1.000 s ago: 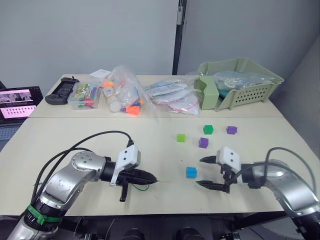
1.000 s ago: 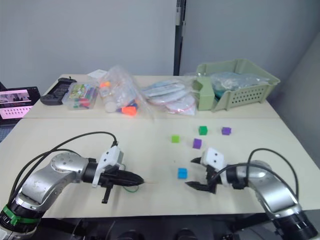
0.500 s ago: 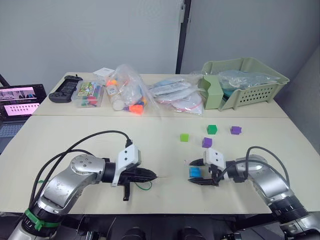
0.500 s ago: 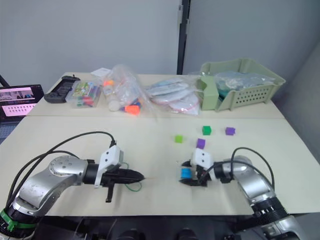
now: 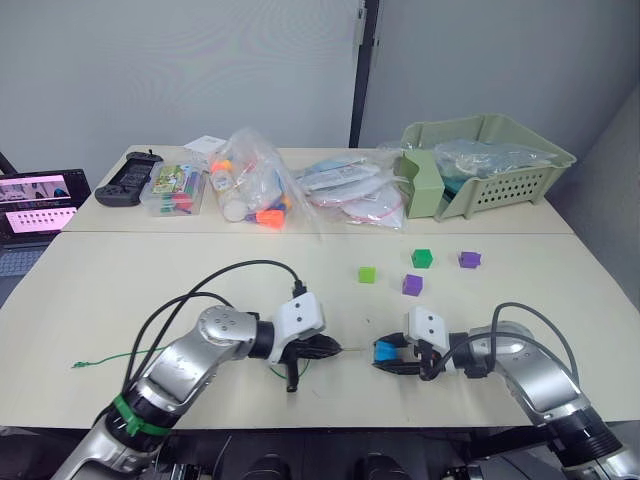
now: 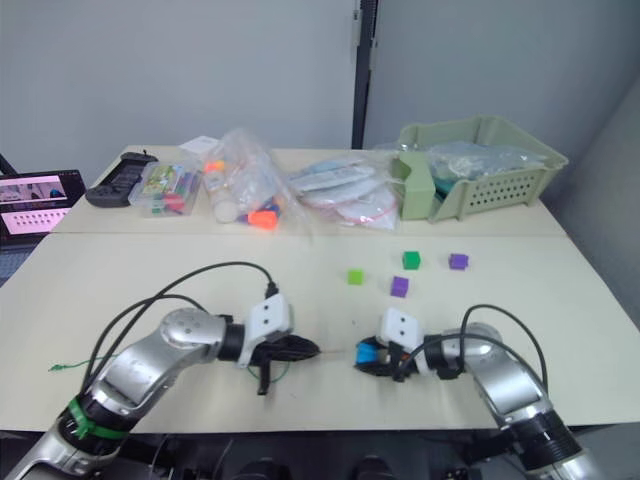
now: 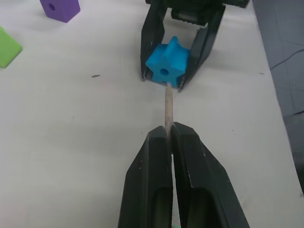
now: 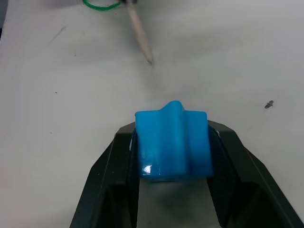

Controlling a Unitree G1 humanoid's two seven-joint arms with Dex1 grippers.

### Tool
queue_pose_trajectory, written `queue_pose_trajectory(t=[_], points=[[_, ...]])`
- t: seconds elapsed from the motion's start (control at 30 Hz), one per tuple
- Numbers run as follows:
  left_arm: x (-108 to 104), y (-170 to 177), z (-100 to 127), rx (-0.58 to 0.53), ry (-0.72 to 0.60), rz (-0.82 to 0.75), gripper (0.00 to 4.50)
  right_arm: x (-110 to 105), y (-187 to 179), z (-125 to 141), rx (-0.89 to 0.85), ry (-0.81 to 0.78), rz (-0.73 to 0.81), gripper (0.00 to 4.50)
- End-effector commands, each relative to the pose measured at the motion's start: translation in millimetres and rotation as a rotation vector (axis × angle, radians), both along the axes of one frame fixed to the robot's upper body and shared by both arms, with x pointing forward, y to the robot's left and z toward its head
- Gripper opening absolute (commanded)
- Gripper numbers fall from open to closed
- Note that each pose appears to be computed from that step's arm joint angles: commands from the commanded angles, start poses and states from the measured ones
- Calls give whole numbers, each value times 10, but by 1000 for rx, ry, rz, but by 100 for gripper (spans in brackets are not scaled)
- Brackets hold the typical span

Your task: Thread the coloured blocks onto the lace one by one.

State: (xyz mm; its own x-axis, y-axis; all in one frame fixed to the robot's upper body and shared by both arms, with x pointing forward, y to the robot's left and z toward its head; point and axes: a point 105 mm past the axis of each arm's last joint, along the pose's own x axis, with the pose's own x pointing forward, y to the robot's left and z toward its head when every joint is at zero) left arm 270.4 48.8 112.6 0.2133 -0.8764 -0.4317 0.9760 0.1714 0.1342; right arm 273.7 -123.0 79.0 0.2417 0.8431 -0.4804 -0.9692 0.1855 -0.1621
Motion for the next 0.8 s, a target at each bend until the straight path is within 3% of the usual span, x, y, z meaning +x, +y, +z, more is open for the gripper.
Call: queue_pose_trajectory(t=[0.03,0.8], points=[[-7,-55,73,-9,-32,-22,0,-38,42,27,-5,-7,12,136],[-65,-86,13,47,-12,-71,0,-78,81,64,-5,9,23,136]])
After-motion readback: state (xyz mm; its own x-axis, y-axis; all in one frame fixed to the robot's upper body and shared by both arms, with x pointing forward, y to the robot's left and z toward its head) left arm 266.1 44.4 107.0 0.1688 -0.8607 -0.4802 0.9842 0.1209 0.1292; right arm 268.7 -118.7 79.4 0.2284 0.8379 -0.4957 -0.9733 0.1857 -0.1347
